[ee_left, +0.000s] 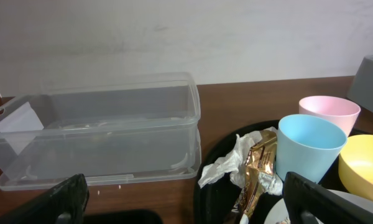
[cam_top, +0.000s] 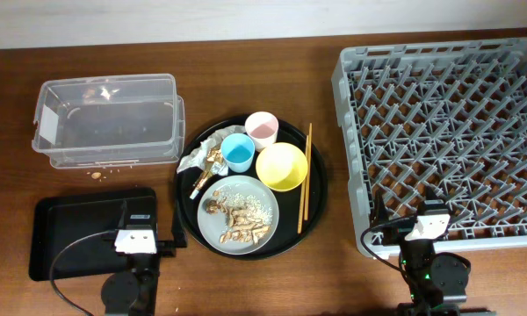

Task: Sort waste into correct bins and load items into the dishwasher rack

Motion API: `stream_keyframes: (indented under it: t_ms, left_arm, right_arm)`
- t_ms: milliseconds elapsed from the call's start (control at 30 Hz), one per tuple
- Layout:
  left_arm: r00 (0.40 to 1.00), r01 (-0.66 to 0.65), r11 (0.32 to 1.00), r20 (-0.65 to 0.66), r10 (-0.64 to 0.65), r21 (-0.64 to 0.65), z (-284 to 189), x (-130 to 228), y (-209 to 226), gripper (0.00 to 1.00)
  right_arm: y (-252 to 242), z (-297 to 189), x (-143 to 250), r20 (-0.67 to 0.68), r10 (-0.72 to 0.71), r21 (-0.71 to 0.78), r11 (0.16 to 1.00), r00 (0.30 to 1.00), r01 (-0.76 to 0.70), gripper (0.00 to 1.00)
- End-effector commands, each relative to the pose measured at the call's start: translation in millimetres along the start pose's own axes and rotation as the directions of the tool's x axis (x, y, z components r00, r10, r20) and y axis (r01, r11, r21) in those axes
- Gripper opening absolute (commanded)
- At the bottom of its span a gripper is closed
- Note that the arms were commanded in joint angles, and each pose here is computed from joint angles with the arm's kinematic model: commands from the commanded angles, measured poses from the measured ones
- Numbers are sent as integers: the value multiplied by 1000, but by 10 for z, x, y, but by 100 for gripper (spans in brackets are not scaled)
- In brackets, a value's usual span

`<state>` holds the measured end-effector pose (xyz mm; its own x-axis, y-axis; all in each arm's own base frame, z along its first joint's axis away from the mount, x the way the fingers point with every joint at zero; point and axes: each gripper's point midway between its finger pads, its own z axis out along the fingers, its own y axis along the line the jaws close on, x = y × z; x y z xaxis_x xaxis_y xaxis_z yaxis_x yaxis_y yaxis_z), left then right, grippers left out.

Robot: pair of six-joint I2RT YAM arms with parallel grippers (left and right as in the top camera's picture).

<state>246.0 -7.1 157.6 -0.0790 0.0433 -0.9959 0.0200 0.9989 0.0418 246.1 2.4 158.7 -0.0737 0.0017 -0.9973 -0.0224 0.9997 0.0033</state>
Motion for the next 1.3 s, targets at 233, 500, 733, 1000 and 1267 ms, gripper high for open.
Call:
stream_keyframes:
  t_ms: [233,500,733,1000,1267]
  left_arm:
    - [1000,-15,1000,0,15,-5,1,14,11,99]
    - [1000,-15,1000,0,15,-4,1,13,10,99]
    - [998,63,976,10,-66,210,-39,-41,-358,99]
    - [977,204,519,-142,-158,830,-794,-120,-1443,99]
    - [960,154,511,-4,-282,846,-878,-739,-1379,99]
  right_arm:
    - [-32,1,28,-4,4,16,1000,1000,-4,99]
    - [-32,1,29,-4,4,16,1000,1000,-4,99]
    - [-32,1,28,-4,4,16,1000,1000,-4,99]
    - [-32,1,29,-4,4,16,1000,1000,-4,98]
    - [-32,1,29,-4,4,16,1000,1000,-4,99]
